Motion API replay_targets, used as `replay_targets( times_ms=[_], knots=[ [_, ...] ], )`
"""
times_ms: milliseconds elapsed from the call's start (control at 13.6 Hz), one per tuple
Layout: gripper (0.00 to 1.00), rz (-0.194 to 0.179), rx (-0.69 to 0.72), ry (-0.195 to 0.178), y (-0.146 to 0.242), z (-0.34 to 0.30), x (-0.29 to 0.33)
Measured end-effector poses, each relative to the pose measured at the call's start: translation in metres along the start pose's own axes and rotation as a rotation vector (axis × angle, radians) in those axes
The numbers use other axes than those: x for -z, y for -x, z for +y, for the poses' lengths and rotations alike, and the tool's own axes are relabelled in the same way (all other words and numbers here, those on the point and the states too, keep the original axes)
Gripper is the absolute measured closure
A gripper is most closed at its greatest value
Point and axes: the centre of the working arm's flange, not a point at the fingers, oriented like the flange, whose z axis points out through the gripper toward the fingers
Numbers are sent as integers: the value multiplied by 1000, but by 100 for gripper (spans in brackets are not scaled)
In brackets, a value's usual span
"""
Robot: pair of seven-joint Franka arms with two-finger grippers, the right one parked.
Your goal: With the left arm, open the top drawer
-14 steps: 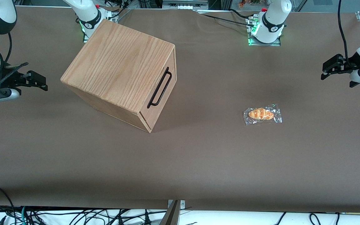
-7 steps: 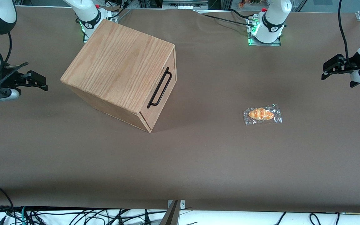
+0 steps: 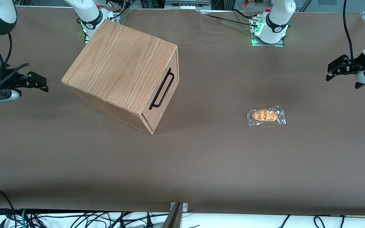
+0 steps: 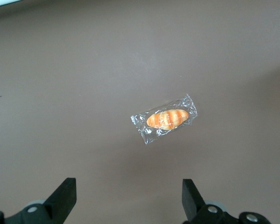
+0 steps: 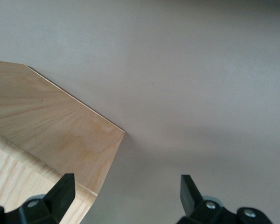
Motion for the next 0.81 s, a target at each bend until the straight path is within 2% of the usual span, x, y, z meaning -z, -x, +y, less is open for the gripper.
replay_targets(
  times_ms=[221, 368, 441, 588, 809],
  knots=[
    [0, 0, 0, 0, 0, 0, 0],
    [0, -5, 0, 25, -2, 2, -5],
    [0, -10, 2, 64, -5, 5, -11],
    [0, -21, 8, 171, -16, 13, -31],
    [0, -69, 9, 318, -37, 30, -75]
  ],
)
